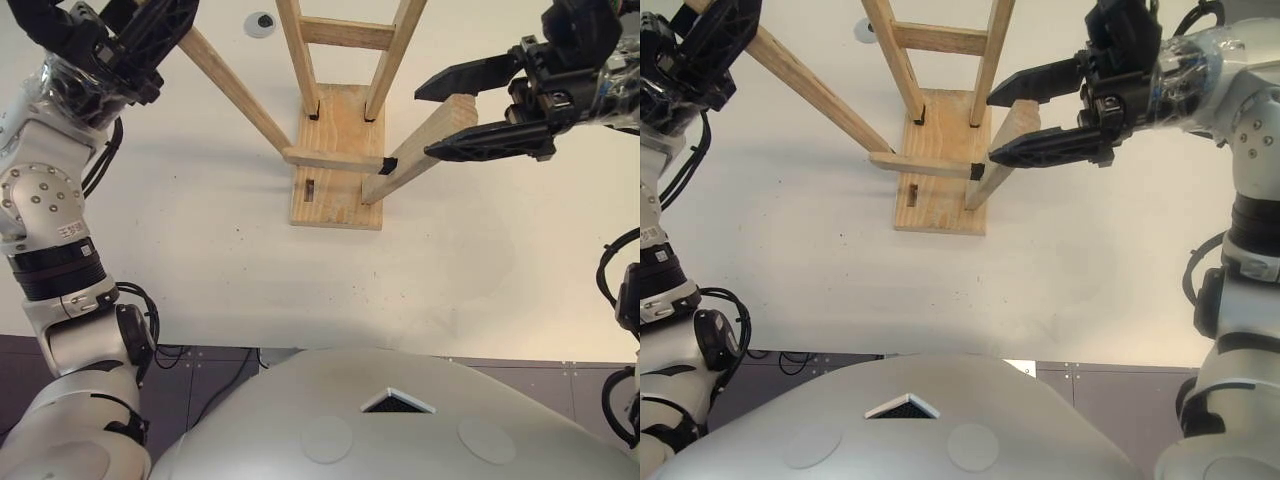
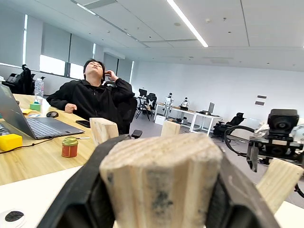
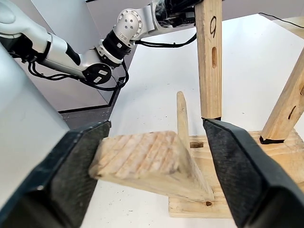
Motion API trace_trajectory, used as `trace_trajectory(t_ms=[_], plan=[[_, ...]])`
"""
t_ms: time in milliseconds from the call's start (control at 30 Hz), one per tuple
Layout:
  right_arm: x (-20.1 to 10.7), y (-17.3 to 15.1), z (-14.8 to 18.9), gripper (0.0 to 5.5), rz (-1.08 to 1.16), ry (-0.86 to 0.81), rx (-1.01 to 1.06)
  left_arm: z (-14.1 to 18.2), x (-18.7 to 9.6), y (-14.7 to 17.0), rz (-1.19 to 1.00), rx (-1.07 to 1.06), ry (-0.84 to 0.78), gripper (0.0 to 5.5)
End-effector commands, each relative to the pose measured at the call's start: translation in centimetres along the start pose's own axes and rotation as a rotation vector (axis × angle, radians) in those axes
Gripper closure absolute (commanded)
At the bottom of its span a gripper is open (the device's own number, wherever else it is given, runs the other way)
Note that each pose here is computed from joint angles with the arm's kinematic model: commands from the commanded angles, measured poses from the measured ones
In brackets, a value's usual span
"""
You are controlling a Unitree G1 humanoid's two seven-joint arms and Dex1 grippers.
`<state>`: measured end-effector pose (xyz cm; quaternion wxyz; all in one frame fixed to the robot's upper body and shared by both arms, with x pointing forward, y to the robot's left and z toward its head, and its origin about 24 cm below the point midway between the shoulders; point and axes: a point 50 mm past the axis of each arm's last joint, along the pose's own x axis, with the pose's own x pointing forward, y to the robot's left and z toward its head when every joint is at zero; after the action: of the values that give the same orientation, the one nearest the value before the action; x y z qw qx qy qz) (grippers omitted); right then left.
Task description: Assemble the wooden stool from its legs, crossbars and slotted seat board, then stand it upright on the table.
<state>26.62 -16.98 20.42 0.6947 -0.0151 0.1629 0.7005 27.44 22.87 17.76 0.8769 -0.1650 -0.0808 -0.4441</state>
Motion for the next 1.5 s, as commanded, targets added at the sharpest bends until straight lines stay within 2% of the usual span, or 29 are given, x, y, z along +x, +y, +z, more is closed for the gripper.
trace_trajectory(t_ms=[33, 67, 133, 233, 400, 467, 600, 700, 1100, 1333, 1500], plan=[[0.5, 0.0, -0.3, 2.52, -0.007, 0.026, 0.009, -0.8, 0.3, -0.6, -0.056, -0.045, 0.020, 3.48], [0.5, -0.1, -0.4, 2.79, -0.009, 0.030, 0.014, -1.0, 0.4, -0.8, -0.066, -0.050, 0.023, 3.48], [0.5, -0.1, -0.5, 2.96, -0.013, 0.034, 0.022, -1.3, 0.4, -1.2, -0.088, -0.064, 0.023, 3.48], [0.4, -0.2, -0.5, 2.99, -0.015, 0.040, 0.027, -2.2, 0.2, -1.3, -0.082, -0.086, 0.031, 3.48], [0.2, -0.2, -0.5, 3.00, -0.013, 0.051, 0.028, -4.0, -1.2, -0.8, -0.044, -0.087, 0.159, 3.48], [0.2, -0.2, -0.5, 3.00, -0.008, 0.058, 0.027, -4.0, -1.9, -0.7, -0.045, -0.063, 0.231, 3.48], [0.3, -0.1, -0.6, 3.01, 0.005, 0.068, 0.026, -3.9, -4.1, -1.0, -0.097, 0.004, 0.486, 3.48], [0.3, 0.0, -0.8, 3.01, 0.008, 0.069, 0.029, -2.8, -4.7, -1.1, -0.169, 0.046, 0.640, 3.48], [1.7, 0.8, -2.5, 3.01, 0.002, 0.045, 0.057, 1.3, 1.0, 0.5, -0.439, 0.242, 0.927, 3.48], [2.2, 1.0, -2.7, 3.01, -0.012, 0.028, 0.067, 1.9, 2.9, -0.8, -0.545, 0.319, 1.061, 3.48], [2.3, 1.1, -3.0, 3.01, -0.022, 0.027, 0.081, 1.5, 5.4, -2.2, -0.484, 0.428, 1.131, 3.48]])
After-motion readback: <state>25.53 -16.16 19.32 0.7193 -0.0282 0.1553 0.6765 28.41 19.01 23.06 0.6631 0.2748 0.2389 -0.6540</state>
